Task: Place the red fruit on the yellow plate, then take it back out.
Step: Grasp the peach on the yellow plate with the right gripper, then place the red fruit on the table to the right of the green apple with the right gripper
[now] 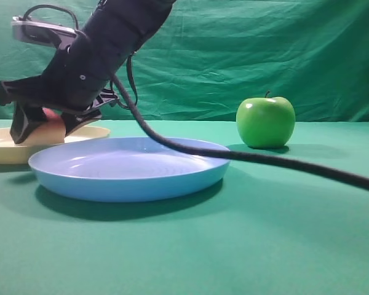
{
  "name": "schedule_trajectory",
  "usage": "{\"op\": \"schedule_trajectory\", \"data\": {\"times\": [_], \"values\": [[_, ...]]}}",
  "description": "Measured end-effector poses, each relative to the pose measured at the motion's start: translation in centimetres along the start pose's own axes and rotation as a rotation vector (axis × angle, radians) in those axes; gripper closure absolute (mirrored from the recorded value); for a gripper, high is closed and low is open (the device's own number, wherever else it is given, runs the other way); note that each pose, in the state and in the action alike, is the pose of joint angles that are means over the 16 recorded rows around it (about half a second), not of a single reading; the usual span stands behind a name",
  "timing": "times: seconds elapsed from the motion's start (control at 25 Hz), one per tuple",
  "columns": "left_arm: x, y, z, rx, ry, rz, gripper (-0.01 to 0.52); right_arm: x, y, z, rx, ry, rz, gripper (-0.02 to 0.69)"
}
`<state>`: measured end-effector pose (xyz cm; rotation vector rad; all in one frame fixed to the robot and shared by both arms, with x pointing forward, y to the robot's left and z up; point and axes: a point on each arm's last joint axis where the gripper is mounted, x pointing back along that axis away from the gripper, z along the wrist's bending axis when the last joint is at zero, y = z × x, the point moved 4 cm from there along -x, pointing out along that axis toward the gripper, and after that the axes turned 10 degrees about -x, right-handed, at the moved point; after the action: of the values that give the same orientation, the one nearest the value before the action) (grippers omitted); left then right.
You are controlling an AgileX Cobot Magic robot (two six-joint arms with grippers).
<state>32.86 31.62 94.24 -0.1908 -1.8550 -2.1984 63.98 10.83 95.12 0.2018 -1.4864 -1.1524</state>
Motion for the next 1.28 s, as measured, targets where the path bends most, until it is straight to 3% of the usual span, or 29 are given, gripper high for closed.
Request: {"op": "schedule_trajectory", "data": {"times": [0.32, 0.6, 0.88, 1.28], "values": [[0.0, 0.0, 0.0, 0.0, 0.0, 0.0, 0.514, 11.0, 3.7, -1.7, -0.079, -0.059, 0.05, 0.47], [0.0, 0.0, 0.0, 0.0, 0.0, 0.0, 0.514, 19.8, 2.7, -2.1, -0.167, -0.199, 0.106, 0.476], [0.0, 0.0, 0.0, 0.0, 0.0, 0.0, 0.514, 25.6, -3.0, -2.9, -0.275, -0.333, 0.11, 0.476], [0.0, 0.0, 0.0, 0.0, 0.0, 0.0, 0.514, 29.6, -16.6, -3.4, -0.485, -0.48, 0.078, 0.476]]}}
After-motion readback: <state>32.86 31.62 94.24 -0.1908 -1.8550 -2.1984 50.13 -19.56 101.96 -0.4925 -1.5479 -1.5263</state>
